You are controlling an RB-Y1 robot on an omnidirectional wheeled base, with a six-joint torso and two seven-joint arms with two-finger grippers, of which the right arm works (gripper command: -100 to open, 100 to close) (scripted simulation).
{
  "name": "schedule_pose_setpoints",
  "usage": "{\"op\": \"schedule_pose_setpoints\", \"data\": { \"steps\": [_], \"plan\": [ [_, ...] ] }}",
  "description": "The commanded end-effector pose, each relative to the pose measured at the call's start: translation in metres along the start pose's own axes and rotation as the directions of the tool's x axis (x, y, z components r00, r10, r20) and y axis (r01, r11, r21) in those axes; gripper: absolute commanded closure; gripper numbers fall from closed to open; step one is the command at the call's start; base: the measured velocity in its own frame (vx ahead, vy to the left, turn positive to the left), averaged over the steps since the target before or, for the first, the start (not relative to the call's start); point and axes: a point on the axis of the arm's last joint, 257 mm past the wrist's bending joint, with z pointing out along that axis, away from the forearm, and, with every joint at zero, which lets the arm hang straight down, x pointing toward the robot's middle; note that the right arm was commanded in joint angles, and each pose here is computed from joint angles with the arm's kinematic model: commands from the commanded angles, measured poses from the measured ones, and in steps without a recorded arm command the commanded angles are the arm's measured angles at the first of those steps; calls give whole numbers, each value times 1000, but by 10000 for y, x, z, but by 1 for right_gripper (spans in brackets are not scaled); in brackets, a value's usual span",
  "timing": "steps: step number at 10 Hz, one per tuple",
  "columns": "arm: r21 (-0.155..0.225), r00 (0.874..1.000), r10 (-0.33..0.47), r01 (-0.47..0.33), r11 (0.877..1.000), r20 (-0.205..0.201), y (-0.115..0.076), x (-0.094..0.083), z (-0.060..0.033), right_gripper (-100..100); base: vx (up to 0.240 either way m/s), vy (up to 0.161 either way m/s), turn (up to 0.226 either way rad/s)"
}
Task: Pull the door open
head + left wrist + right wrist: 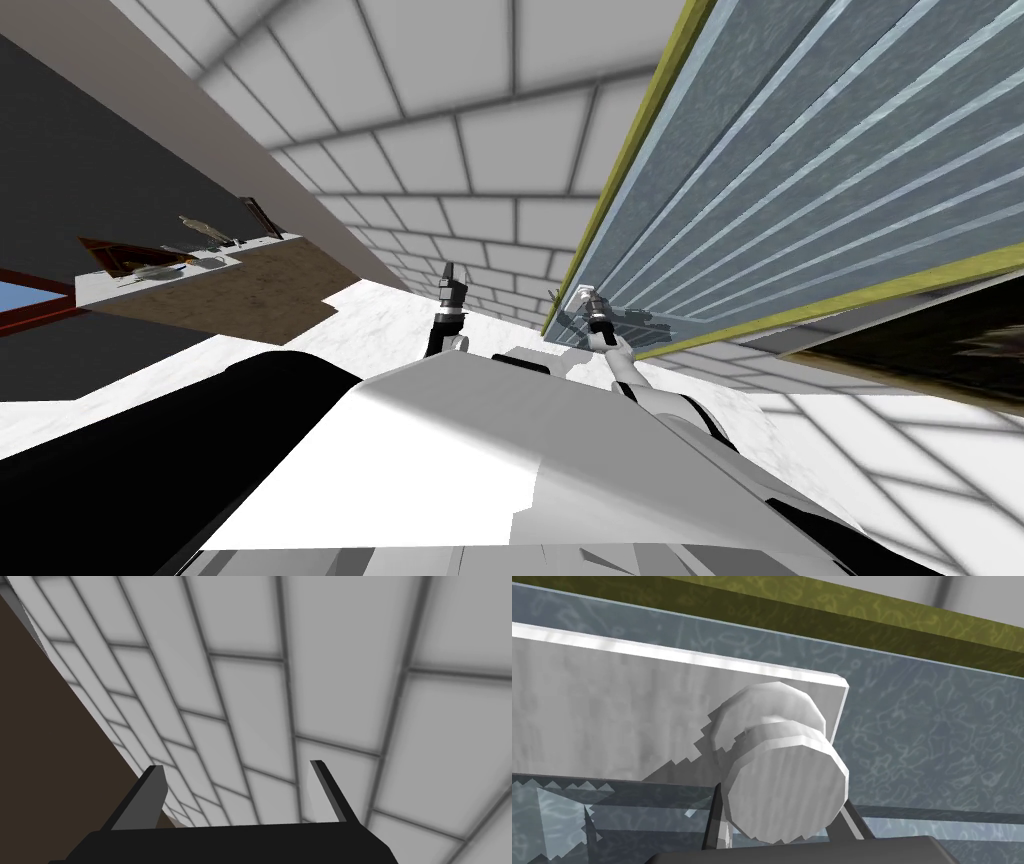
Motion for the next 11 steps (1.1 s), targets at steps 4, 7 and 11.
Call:
{"op": "schedule_pose_setpoints", "data": {
  "steps": [4,7,11],
  "plan": [
    [-15,978,200,-200,980,52,35,-135,34,100,-74,-49,125],
    [-24,945,318,-318,948,80,19,-200,43,100,-60,-40,95],
    [-40,891,442,-440,897,105,0,-262,49,100,-52,-34,84]
  ]
}}
